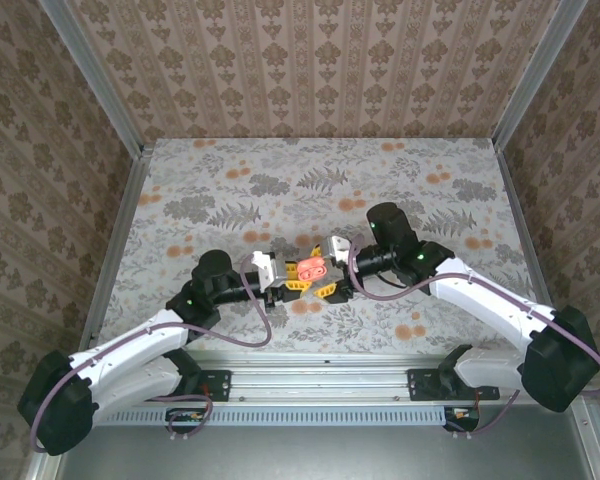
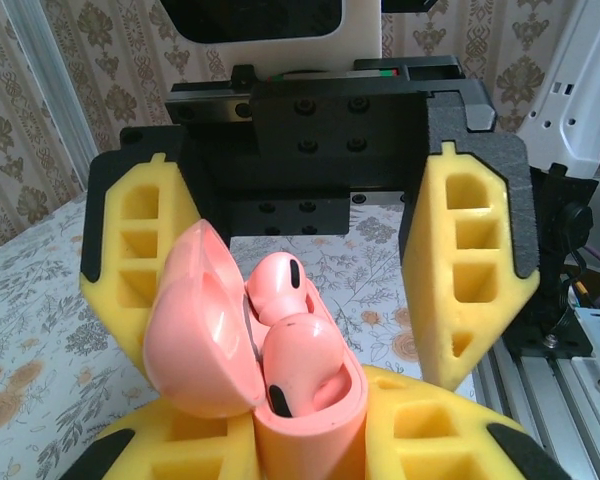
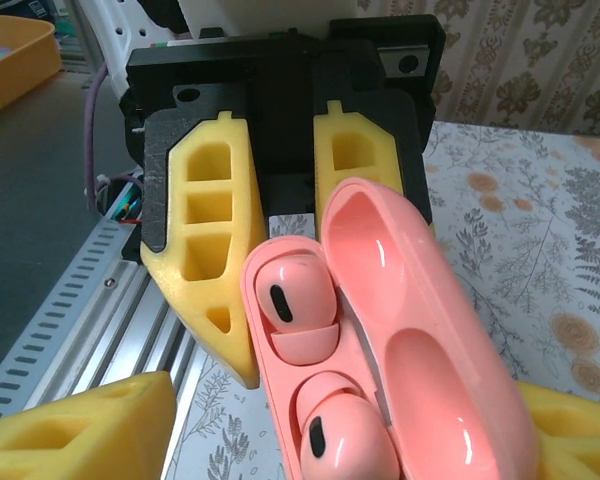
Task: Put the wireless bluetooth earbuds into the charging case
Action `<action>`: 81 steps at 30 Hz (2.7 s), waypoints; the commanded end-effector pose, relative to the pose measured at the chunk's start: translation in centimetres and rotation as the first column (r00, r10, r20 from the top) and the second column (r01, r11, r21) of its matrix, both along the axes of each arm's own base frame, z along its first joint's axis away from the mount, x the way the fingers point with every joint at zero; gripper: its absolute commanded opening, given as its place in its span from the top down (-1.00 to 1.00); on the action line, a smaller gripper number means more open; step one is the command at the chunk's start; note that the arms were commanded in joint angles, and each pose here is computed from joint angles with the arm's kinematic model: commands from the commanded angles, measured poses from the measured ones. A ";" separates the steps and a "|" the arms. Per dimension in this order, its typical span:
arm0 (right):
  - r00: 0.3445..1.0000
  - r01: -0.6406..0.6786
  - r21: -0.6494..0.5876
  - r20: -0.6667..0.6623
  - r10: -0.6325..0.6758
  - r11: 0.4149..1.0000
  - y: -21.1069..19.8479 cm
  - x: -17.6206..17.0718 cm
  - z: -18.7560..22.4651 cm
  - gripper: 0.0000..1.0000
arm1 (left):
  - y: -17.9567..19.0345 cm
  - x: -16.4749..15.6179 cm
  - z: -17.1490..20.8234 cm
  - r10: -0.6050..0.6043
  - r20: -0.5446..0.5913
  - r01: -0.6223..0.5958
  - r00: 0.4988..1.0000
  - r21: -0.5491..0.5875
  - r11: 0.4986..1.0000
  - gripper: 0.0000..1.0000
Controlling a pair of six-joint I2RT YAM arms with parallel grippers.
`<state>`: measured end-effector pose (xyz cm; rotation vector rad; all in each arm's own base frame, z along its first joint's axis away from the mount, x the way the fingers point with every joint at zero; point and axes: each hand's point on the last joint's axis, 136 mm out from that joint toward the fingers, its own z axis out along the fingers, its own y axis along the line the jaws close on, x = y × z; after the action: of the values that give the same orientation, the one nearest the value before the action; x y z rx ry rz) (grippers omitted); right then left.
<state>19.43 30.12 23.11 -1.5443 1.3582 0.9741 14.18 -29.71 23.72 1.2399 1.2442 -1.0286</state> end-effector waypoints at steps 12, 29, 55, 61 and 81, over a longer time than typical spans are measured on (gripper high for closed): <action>0.985 0.002 0.117 0.170 -0.022 0.993 -2.6 -2.5 4.1 -0.25 | -0.1 0.0 1.5 0.008 0.027 -0.006 1.000 -0.044 0.999 0.93; 0.993 -0.057 0.096 0.105 0.047 0.994 -1.9 -1.3 3.1 -0.04 | -0.3 -1.0 2.2 -0.046 0.030 0.048 0.998 -0.056 0.997 0.93; 0.993 -0.081 0.061 0.091 0.075 0.995 -1.4 -1.0 2.3 0.58 | 0.0 -0.6 2.1 0.001 0.045 0.001 0.999 -0.047 0.999 0.60; 1.000 -0.010 -0.022 0.002 0.010 1.000 -3.0 -0.9 0.7 0.57 | 0.7 0.9 1.0 0.109 0.034 -0.109 0.993 0.001 0.994 -0.19; 0.725 0.272 -0.416 -0.504 -0.469 0.868 -3.8 6.0 -6.5 0.53 | 12.1 12.4 -3.1 0.808 -0.257 -0.798 0.531 0.170 0.579 -0.84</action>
<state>24.40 26.41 17.32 -1.2412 2.1239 1.0383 25.12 -20.36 21.12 0.5602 1.7474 -0.5285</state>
